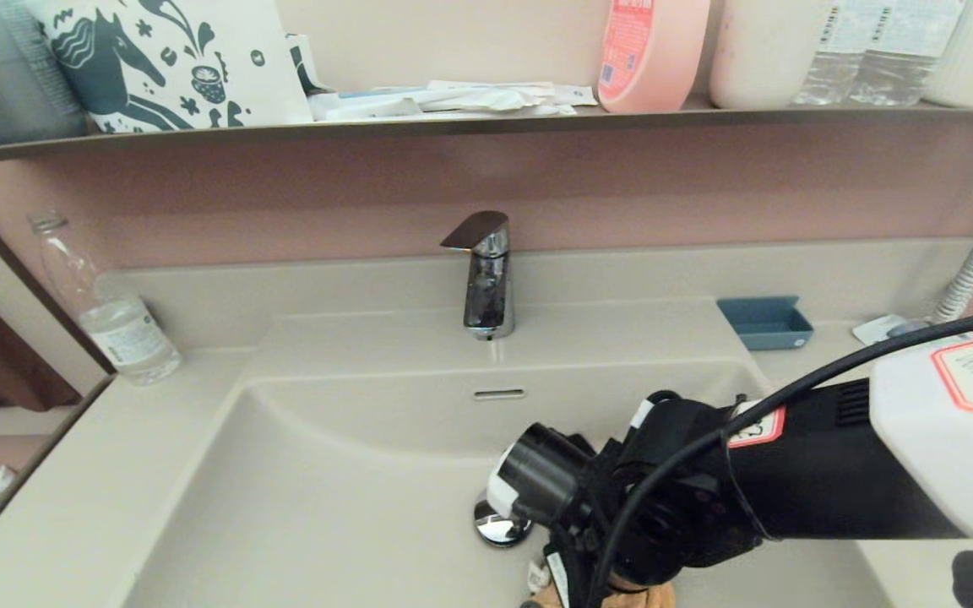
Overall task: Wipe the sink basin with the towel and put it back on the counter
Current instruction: Wipe the sink
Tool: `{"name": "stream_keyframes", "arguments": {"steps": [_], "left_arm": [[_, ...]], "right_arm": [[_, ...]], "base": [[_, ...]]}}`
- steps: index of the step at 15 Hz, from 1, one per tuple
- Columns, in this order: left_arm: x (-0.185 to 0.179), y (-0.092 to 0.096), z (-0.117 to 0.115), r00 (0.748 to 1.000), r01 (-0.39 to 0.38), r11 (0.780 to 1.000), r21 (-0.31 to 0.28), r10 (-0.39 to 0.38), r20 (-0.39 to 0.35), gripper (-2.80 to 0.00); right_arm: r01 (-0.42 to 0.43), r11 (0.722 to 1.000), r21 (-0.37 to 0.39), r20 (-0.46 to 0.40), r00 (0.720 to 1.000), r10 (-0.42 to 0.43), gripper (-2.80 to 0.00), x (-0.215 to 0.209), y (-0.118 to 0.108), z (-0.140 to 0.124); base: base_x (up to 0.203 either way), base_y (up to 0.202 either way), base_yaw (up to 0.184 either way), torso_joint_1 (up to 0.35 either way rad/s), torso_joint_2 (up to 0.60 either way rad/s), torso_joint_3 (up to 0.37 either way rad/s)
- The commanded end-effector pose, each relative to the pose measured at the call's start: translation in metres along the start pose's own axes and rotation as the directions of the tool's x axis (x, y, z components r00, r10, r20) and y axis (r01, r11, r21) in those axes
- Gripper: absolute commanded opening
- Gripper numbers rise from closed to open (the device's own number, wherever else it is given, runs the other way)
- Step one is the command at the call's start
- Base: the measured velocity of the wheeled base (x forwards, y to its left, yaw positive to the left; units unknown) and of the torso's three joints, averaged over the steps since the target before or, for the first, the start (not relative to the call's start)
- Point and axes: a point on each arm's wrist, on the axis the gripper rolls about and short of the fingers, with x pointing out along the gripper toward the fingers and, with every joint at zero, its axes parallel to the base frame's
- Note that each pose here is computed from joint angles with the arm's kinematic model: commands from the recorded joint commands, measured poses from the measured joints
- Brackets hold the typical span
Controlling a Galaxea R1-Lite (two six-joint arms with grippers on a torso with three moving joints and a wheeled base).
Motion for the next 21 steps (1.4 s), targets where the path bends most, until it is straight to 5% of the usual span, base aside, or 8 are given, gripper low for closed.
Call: {"name": "stream_keyframes", "arguments": {"steps": [1,7,12,17,21], "left_arm": [[0.0,0.0,0.0,1.0,0.0,1.0,0.0,0.0,-0.002,-2.8],[0.0,0.0,0.0,1.0,-0.001,1.0,0.0,0.001,-0.001,-2.8],[0.0,0.0,0.0,1.0,0.0,1.0,0.0,0.0,0.0,-2.8],[0.0,0.0,0.0,1.0,0.0,1.0,0.0,0.0,-0.002,-2.8],[0.0,0.0,0.0,1.0,-0.001,1.0,0.0,0.001,-0.001,-2.8]], "right_arm": [[-0.031,0.999,-0.032,-0.003,1.0,0.031,-2.8,0.008,0.024,-0.002],[-0.161,0.985,-0.057,0.062,0.984,0.164,-2.8,0.028,0.095,0.026],[-0.265,0.964,-0.025,0.211,0.941,0.264,-2.8,0.033,0.118,0.052],[-0.188,0.978,0.091,0.379,0.914,0.141,-2.8,0.036,0.094,0.082],[-0.089,0.982,0.164,0.382,0.924,0.02,-2.8,0.045,0.065,0.09]], "base": [[0.0,0.0,0.0,0.0,0.0,0.0],[0.0,0.0,0.0,0.0,0.0,0.0],[0.0,0.0,0.0,0.0,0.0,0.0],[0.0,0.0,0.0,0.0,0.0,0.0],[0.0,0.0,0.0,0.0,0.0,0.0]]}}
